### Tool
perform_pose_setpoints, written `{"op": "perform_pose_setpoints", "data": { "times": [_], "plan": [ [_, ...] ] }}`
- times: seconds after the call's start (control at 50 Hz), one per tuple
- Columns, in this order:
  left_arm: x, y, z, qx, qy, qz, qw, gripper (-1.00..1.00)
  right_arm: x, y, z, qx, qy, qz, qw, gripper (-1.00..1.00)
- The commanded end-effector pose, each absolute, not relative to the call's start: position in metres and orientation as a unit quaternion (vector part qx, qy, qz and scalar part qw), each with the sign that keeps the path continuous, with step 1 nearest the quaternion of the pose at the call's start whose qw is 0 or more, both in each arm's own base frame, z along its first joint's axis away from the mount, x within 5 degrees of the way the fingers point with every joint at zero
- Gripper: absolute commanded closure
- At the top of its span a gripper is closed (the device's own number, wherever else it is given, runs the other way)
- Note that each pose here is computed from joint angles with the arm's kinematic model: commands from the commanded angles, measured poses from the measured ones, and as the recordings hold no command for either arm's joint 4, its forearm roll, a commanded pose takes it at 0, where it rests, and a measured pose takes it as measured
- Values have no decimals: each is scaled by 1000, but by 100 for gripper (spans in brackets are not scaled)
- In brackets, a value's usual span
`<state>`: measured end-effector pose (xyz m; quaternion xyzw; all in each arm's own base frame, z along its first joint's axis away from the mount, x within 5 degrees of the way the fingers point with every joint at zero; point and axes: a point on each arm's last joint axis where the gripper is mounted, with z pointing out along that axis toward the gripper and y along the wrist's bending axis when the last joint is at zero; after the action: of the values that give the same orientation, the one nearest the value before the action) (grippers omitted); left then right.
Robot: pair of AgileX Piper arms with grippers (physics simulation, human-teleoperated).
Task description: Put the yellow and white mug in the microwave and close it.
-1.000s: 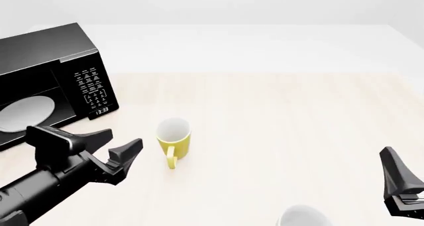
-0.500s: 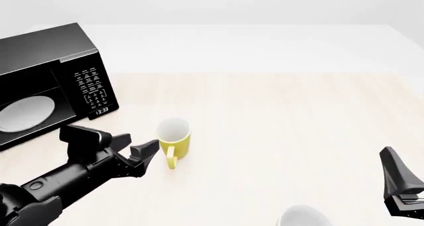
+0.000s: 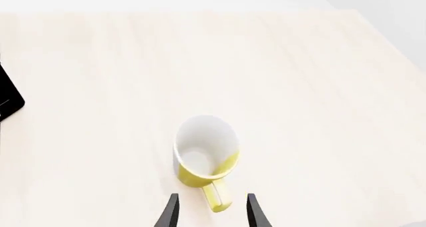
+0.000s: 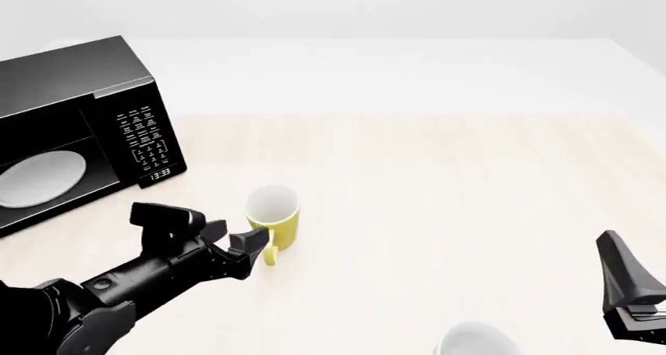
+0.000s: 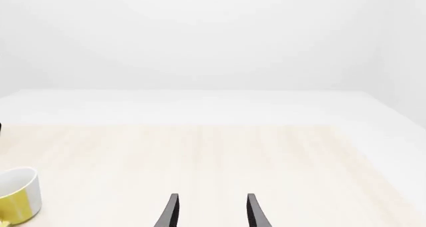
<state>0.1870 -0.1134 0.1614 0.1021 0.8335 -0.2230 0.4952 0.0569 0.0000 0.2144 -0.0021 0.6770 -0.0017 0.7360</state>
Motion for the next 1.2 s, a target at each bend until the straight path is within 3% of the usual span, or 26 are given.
{"op": "perform_pose_setpoints", "data": {
  "times": [0.02, 0.88, 0.9, 1.2],
  "plan": [
    [193, -122, 151, 98, 839, -231, 482, -100, 57, 0, 214, -2, 677, -1, 736, -100],
    [204, -141, 97, 78, 873, -237, 419, -100, 57, 0, 214, -2, 677, -1, 736, -100],
    [204, -141, 96, 77, 874, -237, 418, 100, 57, 0, 214, -2, 677, -1, 736, -100],
    [198, -134, 117, 78, 858, -245, 444, 100, 57, 0, 214, -2, 677, -2, 736, -100]
  ]
}}
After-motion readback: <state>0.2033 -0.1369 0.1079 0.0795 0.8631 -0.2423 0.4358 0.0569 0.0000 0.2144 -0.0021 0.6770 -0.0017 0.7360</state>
